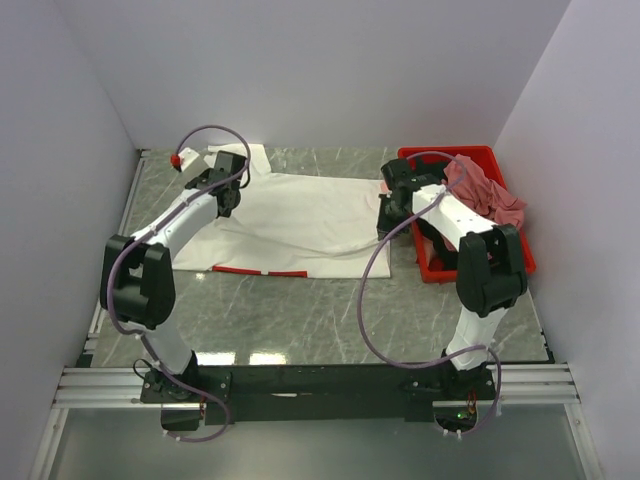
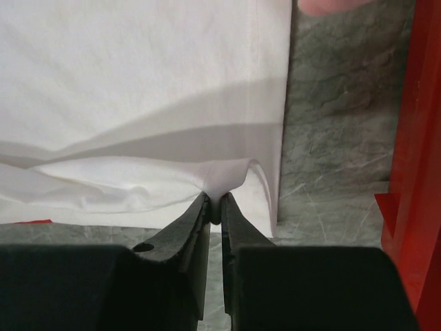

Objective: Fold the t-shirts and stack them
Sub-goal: Fold the tshirt

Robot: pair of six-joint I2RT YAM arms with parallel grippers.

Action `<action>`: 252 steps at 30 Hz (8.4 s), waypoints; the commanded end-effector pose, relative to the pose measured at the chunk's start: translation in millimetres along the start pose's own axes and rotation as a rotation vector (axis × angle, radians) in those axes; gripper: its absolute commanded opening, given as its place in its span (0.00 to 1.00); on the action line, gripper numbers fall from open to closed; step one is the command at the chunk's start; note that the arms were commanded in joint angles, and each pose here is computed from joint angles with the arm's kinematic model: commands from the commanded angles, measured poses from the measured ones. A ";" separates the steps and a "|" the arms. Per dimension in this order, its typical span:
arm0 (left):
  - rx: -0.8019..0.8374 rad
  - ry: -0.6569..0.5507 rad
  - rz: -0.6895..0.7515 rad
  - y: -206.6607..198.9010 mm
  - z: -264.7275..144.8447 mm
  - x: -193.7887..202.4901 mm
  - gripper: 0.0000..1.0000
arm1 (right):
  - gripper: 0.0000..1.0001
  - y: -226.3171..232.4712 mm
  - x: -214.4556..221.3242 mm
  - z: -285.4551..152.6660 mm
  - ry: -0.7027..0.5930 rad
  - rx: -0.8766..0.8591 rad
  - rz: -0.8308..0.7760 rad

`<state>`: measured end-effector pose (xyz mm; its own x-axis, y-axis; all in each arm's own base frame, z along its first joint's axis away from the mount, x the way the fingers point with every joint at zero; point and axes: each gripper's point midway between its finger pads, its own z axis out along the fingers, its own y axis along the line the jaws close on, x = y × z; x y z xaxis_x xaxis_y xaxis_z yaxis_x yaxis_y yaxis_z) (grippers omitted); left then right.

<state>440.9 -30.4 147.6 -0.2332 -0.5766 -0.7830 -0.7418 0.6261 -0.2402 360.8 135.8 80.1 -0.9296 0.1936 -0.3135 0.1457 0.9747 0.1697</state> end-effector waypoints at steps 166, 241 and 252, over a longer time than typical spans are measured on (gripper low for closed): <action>-0.154 0.425 -0.277 215.6 21.2 97.6 0.99 | 0.80 -21.0 184.0 24.9 0.107 -0.093 -0.092; 0.043 0.369 -0.246 178.5 31.6 76.2 0.99 | 0.00 -19.6 34.7 14.1 -0.120 0.089 -0.169; 0.016 0.370 -0.237 184.8 32.1 79.4 0.99 | 0.28 -6.3 34.5 15.3 -0.110 0.017 -0.218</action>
<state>319.4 53.9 39.6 -0.2382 -0.8620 -0.4474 -0.7648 0.4504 -0.4606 316.0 130.6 36.0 -0.9215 -0.0032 -0.3884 -0.0206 0.9990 0.0406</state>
